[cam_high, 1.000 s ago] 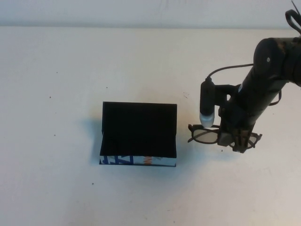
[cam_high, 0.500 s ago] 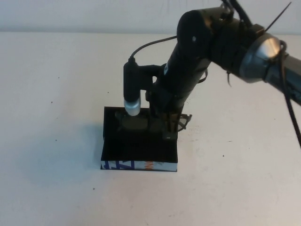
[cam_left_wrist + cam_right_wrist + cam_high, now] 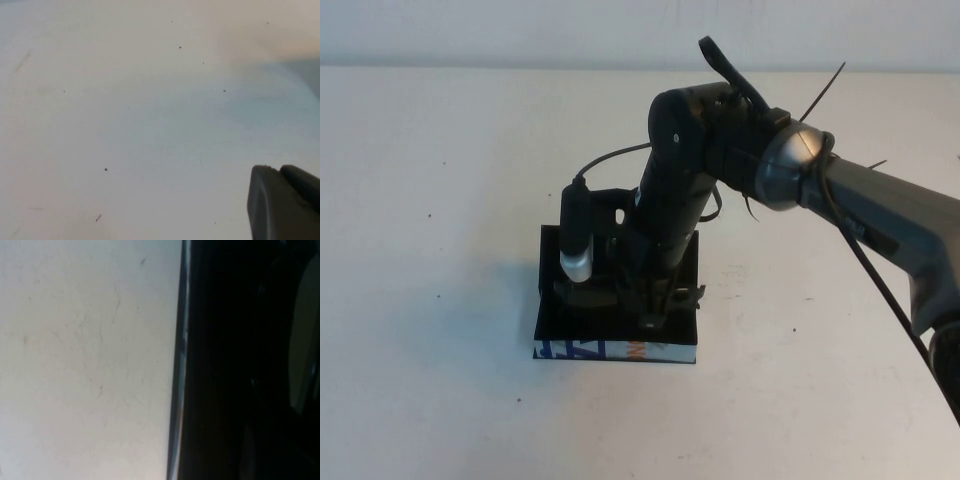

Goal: Return glasses to glasses case
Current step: Place the glasses in the glasses case

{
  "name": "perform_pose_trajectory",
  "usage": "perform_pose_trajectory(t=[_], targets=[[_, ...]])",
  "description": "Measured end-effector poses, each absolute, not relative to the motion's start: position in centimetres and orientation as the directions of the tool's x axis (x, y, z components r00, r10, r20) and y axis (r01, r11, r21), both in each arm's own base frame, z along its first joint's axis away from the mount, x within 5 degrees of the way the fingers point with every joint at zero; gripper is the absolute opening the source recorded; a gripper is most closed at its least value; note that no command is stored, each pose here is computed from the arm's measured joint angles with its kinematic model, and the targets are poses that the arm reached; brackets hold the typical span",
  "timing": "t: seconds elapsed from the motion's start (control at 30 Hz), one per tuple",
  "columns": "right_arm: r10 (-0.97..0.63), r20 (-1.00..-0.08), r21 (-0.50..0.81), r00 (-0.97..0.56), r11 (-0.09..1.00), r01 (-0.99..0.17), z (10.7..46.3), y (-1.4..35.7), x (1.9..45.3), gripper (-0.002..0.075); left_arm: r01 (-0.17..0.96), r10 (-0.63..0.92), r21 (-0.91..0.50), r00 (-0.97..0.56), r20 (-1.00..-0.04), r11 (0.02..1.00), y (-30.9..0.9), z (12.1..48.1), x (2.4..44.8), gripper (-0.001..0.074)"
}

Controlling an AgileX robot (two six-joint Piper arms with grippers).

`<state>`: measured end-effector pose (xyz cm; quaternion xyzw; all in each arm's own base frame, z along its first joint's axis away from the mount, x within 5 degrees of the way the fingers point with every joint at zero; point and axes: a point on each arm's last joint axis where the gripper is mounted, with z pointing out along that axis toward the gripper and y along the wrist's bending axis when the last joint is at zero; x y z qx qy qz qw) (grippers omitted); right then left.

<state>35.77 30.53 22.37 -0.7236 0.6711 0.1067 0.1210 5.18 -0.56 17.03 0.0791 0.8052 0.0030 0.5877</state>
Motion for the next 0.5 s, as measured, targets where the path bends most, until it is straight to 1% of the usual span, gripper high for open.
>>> perform_pose_trajectory(t=[0.27,0.5], targets=[[-0.934,-0.345,-0.022,0.094,-0.093,-0.995,22.4,30.8,35.7,0.0075,0.124,0.131,0.098,-0.297,-0.946,0.987,-0.6,17.0,5.2,-0.0002],[-0.938,-0.336,0.011,0.084,-0.093,-0.996,20.8,31.2,35.8,0.0075,0.124,0.131,0.098,-0.297,-0.946,0.987,-0.6,17.0,5.2,-0.0002]])
